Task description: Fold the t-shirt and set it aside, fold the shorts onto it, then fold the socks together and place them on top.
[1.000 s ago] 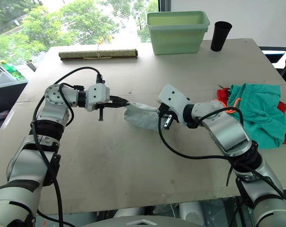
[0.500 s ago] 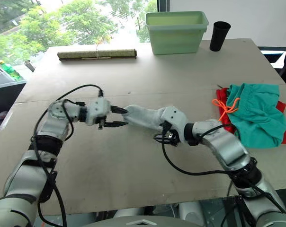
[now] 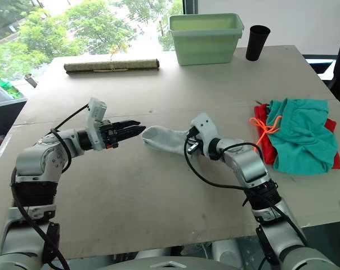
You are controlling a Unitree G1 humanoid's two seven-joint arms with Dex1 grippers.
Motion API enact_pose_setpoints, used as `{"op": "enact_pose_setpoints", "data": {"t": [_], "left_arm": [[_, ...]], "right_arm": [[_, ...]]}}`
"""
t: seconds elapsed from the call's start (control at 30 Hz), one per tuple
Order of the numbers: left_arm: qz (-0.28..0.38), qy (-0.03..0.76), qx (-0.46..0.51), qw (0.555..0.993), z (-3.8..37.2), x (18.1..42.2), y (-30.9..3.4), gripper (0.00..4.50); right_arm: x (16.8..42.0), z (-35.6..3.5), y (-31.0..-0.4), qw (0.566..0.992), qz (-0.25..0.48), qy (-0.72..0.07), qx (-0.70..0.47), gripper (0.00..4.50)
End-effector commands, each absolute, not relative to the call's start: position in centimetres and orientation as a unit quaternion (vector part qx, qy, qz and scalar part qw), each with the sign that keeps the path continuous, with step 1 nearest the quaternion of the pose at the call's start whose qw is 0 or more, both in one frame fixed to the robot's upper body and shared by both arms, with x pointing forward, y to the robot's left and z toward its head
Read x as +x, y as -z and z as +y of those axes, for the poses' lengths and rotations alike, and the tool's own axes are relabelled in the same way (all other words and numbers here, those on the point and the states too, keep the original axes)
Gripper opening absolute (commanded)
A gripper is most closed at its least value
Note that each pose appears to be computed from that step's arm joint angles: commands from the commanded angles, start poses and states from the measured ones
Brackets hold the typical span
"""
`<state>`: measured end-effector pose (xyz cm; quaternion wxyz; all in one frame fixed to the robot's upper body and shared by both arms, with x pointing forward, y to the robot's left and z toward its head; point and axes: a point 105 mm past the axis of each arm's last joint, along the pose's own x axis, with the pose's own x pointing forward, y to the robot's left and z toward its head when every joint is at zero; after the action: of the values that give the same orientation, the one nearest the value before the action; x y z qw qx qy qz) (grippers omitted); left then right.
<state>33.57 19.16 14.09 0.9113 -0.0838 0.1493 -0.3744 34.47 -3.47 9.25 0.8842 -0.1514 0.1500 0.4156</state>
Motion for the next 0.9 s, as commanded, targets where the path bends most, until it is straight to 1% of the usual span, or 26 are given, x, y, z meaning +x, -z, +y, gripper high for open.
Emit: {"op": "enact_pose_setpoints", "data": {"t": [0.03,0.1,0.17,0.2,0.33,0.47,0.67,0.77,0.8,0.83,0.9], "left_arm": [[0.197,0.338,-0.135,0.91,19.3,32.1,-12.6,2.65],[0.221,0.331,-0.159,0.904,19.2,31.4,-11.8,3.19],[0.237,0.311,-0.168,0.905,19.7,31.4,-11.0,4.1],[0.242,0.309,-0.171,0.904,19.8,31.4,-10.7,4.4],[0.253,0.318,-0.199,0.892,18.4,32.3,-10.3,4.4],[0.257,0.35,-0.245,0.867,15.6,33.6,-10.5,4.4],[0.262,0.38,-0.237,0.855,13.1,35.0,-10.4,4.4],[0.261,0.398,-0.228,0.849,12.6,34.9,-10.7,4.4],[0.25,0.407,-0.227,0.849,12.4,34.9,-11.2,4.4],[0.234,0.431,-0.237,0.839,11.9,34.6,-12.2,4.4],[0.212,0.481,-0.227,0.82,10.8,33.5,-13.9,4.4]], "right_arm": [[35.0,-5.7,-7.6,0.877,0.163,-0.393,-0.223,0.01],[34.9,-5.9,-7.5,0.872,0.158,-0.398,-0.237,0.0],[34.7,-5.8,-7.4,0.87,0.156,-0.404,-0.238,0.0],[34.6,-5.7,-7.3,0.867,0.155,-0.408,-0.24,0.0],[34.3,-5.3,-7.5,0.865,0.15,-0.417,-0.236,0.0],[34.2,-4.8,-7.6,0.863,0.146,-0.422,-0.235,0.0],[33.9,-4.6,-7.7,0.86,0.146,-0.428,-0.237,0.0],[33.9,-4.8,-7.7,0.861,0.147,-0.425,-0.239,0.0],[33.9,-4.8,-7.6,0.861,0.148,-0.424,-0.24,0.0],[33.9,-4.9,-7.7,0.862,0.148,-0.422,-0.24,0.0],[34.0,-5.3,-7.7,0.863,0.149,-0.416,-0.243,0.0]]}}
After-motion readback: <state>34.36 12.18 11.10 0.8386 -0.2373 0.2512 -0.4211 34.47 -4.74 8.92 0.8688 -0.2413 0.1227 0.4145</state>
